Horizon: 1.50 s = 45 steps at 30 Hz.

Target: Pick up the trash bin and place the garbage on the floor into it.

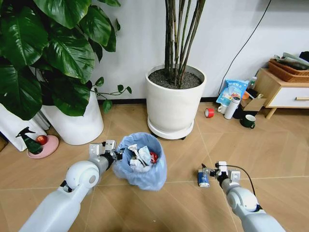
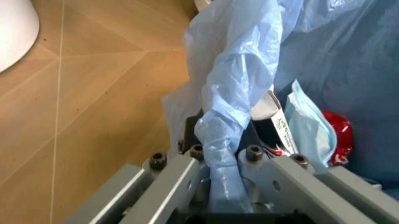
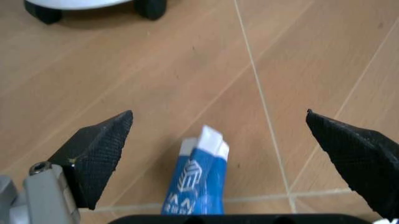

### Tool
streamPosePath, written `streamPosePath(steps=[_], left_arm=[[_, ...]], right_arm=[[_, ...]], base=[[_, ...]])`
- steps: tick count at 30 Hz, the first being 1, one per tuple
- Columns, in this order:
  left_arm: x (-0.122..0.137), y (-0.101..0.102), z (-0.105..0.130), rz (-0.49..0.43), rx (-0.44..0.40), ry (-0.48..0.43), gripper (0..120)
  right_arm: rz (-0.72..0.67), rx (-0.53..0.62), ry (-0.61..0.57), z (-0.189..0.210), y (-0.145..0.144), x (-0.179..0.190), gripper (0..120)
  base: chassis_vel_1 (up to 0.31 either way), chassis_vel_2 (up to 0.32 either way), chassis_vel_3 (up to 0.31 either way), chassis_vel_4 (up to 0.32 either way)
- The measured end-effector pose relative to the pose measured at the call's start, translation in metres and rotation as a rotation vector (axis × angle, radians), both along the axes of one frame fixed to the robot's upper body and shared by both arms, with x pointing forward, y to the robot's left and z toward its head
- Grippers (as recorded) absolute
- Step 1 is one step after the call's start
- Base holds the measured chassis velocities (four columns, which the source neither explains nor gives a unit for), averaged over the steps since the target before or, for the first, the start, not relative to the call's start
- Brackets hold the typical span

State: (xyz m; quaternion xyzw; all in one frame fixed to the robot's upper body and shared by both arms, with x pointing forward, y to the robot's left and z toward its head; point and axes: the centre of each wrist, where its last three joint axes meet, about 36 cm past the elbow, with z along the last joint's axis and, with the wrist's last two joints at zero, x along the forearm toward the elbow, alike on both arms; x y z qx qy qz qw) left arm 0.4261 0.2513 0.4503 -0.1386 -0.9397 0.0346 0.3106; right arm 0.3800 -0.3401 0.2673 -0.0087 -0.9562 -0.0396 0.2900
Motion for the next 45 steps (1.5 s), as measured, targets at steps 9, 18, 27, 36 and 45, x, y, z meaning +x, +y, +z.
streamPosePath(steps=[9,18,27,36,45], left_arm=[[0.001,0.001,0.003,-0.002,0.003,-0.005,0],[-0.001,0.001,0.004,-0.005,0.005,-0.006,0],[-0.004,0.003,0.005,-0.004,0.009,-0.006,0],[-0.004,0.002,0.004,-0.005,0.006,-0.004,0],[-0.005,0.002,0.004,-0.006,0.008,-0.004,0]], right_arm=[[-0.018,0.039,0.046,-0.02,0.003,0.006,100],[-0.022,0.095,0.086,-0.046,0.028,0.027,100],[-0.052,0.068,0.18,-0.076,0.042,0.041,96],[-0.067,0.064,0.19,-0.081,0.045,0.039,61],[-0.069,0.064,0.175,-0.078,0.047,0.037,29]], base=[[0.0,0.0,0.0,0.0],[0.0,0.0,0.0,0.0],[0.0,0.0,0.0,0.0],[0.0,0.0,0.0,0.0],[0.0,0.0,0.0,0.0]])
